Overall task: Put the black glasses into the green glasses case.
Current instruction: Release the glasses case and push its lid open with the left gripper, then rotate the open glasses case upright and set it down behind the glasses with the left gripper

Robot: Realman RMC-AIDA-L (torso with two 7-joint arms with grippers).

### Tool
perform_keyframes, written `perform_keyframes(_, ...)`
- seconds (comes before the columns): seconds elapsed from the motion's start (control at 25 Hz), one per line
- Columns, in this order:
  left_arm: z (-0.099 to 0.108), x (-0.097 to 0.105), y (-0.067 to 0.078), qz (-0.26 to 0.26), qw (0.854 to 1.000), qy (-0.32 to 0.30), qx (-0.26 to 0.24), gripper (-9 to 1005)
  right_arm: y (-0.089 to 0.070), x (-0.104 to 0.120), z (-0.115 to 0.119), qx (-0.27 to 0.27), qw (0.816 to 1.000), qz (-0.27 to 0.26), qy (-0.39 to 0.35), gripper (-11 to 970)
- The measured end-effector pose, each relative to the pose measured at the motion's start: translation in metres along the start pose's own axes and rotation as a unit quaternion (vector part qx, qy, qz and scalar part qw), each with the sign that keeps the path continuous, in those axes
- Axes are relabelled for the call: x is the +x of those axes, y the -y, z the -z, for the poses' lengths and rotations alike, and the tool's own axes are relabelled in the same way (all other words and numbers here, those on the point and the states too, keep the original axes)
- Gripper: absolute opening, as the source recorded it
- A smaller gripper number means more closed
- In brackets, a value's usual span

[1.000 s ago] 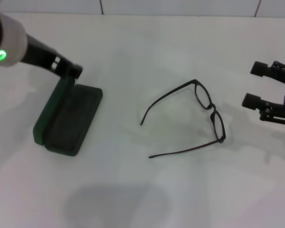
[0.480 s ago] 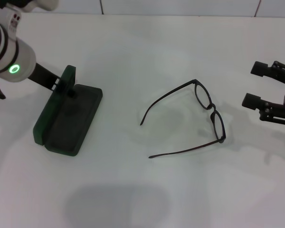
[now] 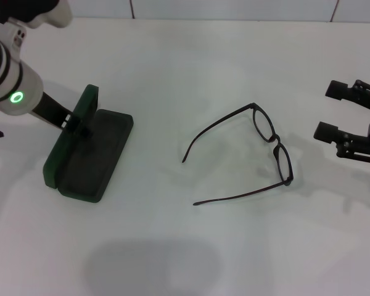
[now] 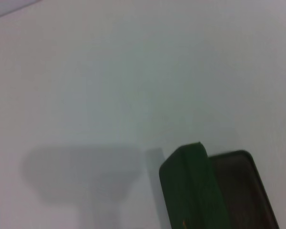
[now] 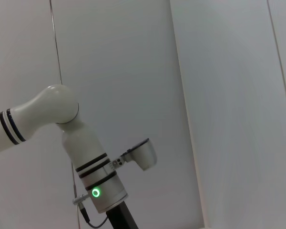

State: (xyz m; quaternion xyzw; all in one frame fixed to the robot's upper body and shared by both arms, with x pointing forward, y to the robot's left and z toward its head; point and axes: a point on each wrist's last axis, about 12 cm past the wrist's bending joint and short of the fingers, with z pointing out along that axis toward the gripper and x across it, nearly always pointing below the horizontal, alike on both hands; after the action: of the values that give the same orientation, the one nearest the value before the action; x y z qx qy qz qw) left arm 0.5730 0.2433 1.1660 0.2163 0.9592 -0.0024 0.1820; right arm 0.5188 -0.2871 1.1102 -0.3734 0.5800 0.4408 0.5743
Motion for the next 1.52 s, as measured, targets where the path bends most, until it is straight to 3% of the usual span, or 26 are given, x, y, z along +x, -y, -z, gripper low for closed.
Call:
perform_keyframes(0.16,-0.002,-0.001,0.001,-0.008,1.000,-0.014,0.003,666,0.000,0.000,0.000,0.000,1.000,0.001,0.000,839)
perform_keyframes(0.4,-0.002,-0.003,0.002,-0.015,1.000,-0.013,0.004,580,0.000,0.000,-0.001,-0.001,1.000,0.001,0.001,839)
perform_keyframes(0.48,-0.001,-0.003,0.002,-0.014,1.000,-0.013,0.003,351,0.000,0.000,-0.001,-0.001,1.000,0.001,0.001,839)
perform_keyframes(0.72,0.000,-0.004,0.003,-0.017,1.000,-0.010,0.003,204,0.000,0.000,-0.001,-0.001,1.000,0.004,0.001,839)
perform_keyframes(0.88,0.007,-0.013,0.005,-0.042,0.999,0.009,-0.001,208,-0.003,0.000,-0.002,-0.011,1.000,0.006,0.002,839)
perform_keyframes(1.0,0.016,-0.030,0.011,-0.094,0.995,0.040,-0.008,211,-0.010,-0.001,-0.006,-0.060,0.998,0.016,-0.009,839)
perform_keyframes(1.12,0.025,-0.053,0.023,-0.179,0.980,0.081,-0.017,213,-0.019,-0.002,-0.011,-0.123,0.992,0.018,-0.019,839)
perform_keyframes(1.28,0.023,-0.080,0.048,-0.299,0.945,0.126,-0.033,217,-0.029,-0.002,-0.022,-0.186,0.982,0.005,-0.024,839)
perform_keyframes(1.52,0.001,-0.108,0.073,-0.407,0.902,0.136,-0.044,223,-0.040,0.003,-0.030,-0.209,0.978,-0.006,-0.023,839)
